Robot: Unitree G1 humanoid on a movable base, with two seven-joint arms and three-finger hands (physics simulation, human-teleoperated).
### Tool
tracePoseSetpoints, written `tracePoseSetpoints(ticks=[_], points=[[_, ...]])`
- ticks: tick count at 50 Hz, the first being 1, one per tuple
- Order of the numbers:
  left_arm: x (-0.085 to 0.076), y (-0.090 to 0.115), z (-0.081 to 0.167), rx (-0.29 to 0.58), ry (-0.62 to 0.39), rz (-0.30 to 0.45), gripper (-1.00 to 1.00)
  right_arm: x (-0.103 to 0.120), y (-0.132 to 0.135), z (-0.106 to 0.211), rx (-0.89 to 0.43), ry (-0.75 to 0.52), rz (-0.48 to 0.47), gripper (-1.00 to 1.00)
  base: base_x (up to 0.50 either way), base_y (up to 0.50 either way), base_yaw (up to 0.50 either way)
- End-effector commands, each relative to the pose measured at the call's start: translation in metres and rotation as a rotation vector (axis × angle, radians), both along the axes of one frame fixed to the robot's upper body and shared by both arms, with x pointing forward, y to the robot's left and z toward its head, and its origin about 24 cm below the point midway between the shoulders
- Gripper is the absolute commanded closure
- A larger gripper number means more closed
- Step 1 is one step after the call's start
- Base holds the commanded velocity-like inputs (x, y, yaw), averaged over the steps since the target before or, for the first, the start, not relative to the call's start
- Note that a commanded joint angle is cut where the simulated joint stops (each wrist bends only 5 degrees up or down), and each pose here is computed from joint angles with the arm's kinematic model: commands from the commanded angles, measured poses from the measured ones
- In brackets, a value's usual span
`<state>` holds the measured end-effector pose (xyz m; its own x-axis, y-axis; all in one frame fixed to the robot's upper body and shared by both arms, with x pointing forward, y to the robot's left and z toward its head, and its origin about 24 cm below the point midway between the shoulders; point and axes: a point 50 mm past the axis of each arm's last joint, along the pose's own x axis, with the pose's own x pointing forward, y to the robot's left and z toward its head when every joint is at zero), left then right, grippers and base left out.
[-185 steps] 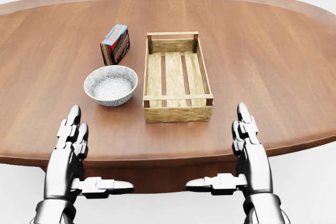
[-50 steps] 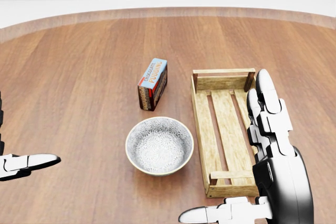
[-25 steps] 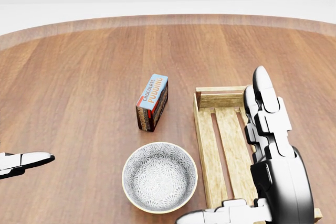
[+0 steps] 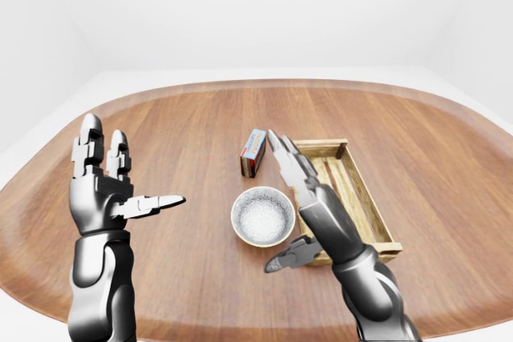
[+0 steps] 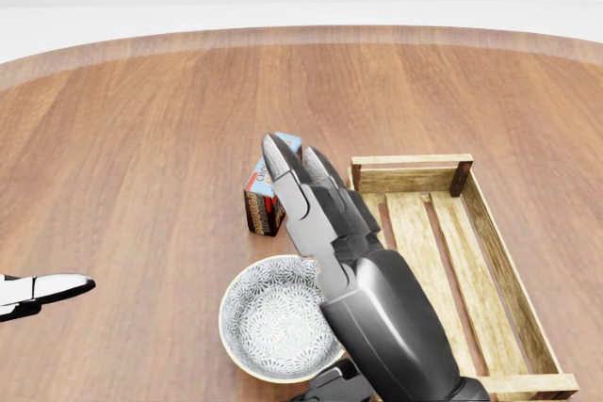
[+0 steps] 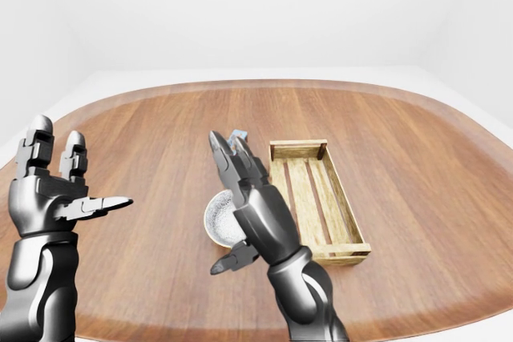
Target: Pick up the bowl on the left and put it in the tray.
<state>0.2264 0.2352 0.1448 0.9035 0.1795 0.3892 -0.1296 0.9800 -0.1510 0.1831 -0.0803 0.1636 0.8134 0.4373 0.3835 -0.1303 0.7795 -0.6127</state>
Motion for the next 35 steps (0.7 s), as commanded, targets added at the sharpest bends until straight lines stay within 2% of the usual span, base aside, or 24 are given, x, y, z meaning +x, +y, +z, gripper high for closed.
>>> tracePoseSetpoints(ticks=[1, 13, 35], points=[[-0.001, 0.0, 0.0, 0.0, -0.001, 0.0, -1.0, 0.01, 0.022, -0.031, -0.329, 0.108, 0.01, -1.0, 0.0, 0.0, 0.0], [0.0, -0.001, -0.001, 0.002, 0.005, 0.0, -1.0, 0.013, 0.022, -0.04, -0.362, 0.161, -0.015, -1.0, 0.0, 0.0, 0.0], [0.0, 0.0, 0.0, 0.001, 0.001, 0.003, -1.0, 0.027, 0.018, -0.081, -0.429, 0.305, -0.059, -1.0, 0.0, 0.0, 0.0]])
